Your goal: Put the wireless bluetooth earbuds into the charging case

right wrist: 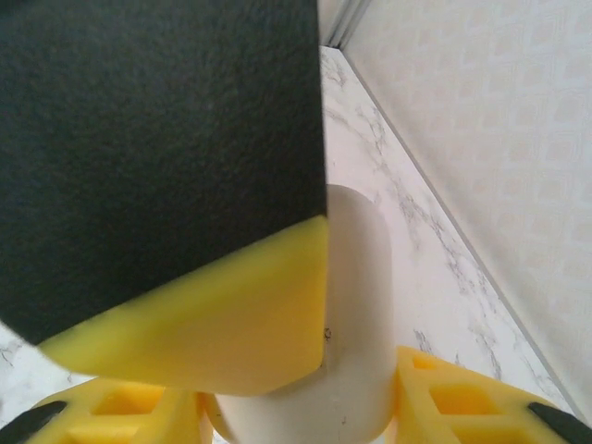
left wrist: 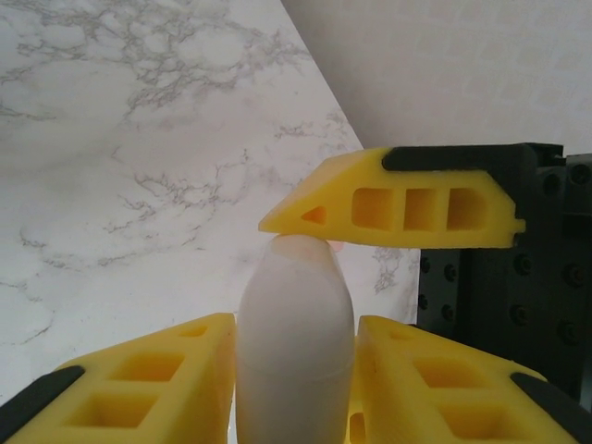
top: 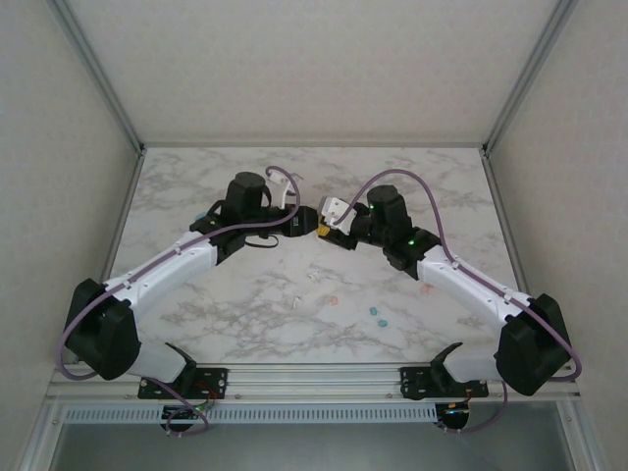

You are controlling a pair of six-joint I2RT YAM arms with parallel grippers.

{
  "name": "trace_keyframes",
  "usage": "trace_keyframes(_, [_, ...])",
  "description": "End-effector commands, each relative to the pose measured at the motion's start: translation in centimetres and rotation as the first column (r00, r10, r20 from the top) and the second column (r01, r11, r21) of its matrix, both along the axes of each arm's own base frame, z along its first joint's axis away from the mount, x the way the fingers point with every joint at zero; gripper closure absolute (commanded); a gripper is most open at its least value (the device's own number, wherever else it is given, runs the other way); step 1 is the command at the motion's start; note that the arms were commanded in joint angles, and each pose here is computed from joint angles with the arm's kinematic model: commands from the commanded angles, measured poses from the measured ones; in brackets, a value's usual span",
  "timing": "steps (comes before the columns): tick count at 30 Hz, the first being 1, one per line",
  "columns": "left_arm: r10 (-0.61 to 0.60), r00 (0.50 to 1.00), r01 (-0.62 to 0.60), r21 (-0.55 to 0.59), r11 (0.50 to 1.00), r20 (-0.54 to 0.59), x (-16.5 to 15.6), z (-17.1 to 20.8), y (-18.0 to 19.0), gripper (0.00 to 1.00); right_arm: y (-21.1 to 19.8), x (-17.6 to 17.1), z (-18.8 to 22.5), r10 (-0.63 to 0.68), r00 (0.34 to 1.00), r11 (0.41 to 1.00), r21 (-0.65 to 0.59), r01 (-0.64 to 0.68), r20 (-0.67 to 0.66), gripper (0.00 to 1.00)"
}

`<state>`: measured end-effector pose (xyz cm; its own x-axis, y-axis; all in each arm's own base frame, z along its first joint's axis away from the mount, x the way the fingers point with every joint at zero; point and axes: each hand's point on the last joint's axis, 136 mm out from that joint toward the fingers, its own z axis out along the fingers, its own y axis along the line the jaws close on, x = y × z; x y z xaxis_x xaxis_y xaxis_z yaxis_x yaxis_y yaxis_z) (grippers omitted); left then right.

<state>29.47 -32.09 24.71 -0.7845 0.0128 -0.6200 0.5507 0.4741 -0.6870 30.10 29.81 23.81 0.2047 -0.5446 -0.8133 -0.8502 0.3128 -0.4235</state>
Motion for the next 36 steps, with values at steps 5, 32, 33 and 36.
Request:
trace_keyframes(5, [-0.053, 0.998, 0.052, 0.011, 0.999, 0.026, -0.6, 0.8, -0.6, 0.65, 0.1, 0.1, 1.2, -0.005, 0.998, 1.000, -0.002, 0.005, 0.059, 0.55])
trace_keyframes(32, [-0.019, 0.963, 0.023, -0.012, 1.000, 0.269, -1.2, 4.2, 1.2, 0.84, -1.0, -2.2, 6.1, -0.041, 0.998, 0.983, 0.175, 0.050, -0.057, 0.28])
trace_keyframes(33, [-0.024, 0.942, 0.030, -0.012, 0.999, 0.334, -1.5, 4.8, 1.5, 0.84, -1.7, -2.3, 7.0, -0.067, 0.992, 0.974, 0.208, 0.088, -0.106, 0.26])
trace_keyframes(36, [-0.086, 0.818, 0.118, -0.019, 0.993, 0.568, -3.6, 6.4, 2.0, 0.83, -4.1, -2.2, 9.4, -0.129, 0.932, 0.923, 0.303, 0.238, -0.339, 0.24])
